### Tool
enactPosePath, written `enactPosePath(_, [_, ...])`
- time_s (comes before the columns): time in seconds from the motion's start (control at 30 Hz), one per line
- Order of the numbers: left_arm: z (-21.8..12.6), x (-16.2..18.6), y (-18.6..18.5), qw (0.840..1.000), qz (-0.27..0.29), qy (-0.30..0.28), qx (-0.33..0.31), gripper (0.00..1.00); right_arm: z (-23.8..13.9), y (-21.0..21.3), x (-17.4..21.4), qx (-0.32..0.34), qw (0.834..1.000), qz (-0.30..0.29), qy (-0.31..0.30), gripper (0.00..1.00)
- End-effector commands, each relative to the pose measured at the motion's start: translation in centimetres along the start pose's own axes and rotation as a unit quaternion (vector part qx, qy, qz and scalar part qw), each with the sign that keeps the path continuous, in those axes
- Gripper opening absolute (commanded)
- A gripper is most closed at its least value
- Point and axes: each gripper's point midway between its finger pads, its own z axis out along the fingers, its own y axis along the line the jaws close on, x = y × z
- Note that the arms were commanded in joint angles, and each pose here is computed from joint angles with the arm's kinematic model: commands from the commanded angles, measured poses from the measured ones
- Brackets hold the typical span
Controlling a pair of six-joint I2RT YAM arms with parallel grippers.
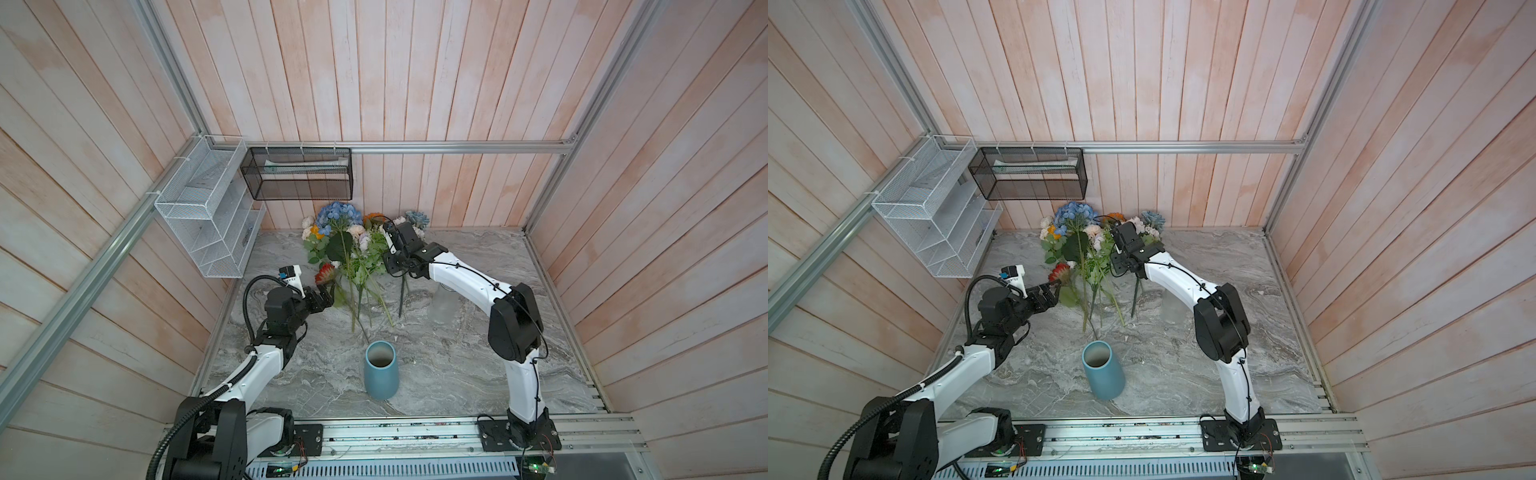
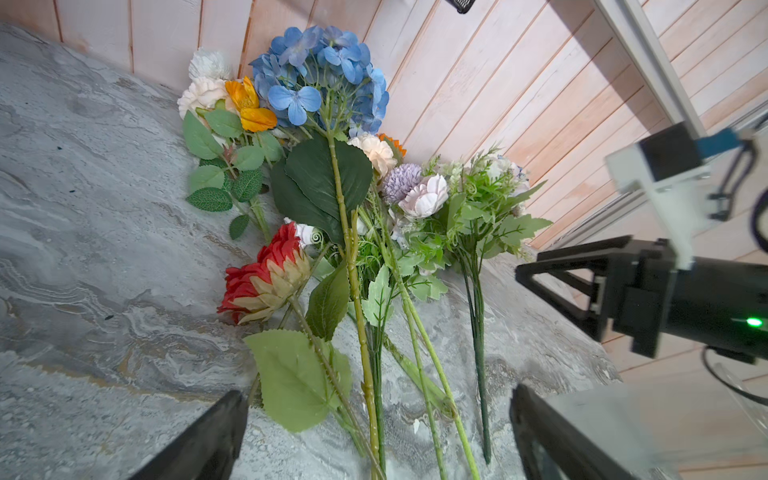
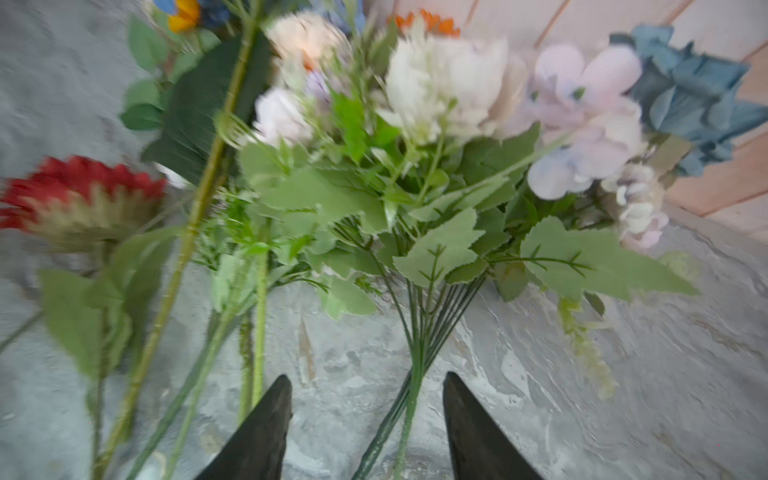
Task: Arrange the flowers into the vase
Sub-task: 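Reach right gripper to the pink-and-lilac bouquet and grasp its stems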
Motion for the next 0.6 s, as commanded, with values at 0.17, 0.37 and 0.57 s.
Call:
enactPosePath(0.17, [1.0, -0.2, -0.8, 1.0, 0.009, 0.008, 0.028, 1.0, 3.6, -2.8, 1.2, 0.031, 0.998, 0.035, 0.043, 0.62])
enactPosePath(0.37, [1.0, 0.2, -0.9, 0.999, -0.002, 0.013, 0.034, 1.0, 5.7, -2.7, 1.1, 0.005, 0.998, 0.045, 0.033, 0.62])
enactPosePath(0.57, [1.0, 0.1, -1.2, 0.999, -0.007, 0.013, 0.038, 1.0, 6.9, -3.3, 1.2, -0.004, 0.998, 0.061, 0.03, 0.58])
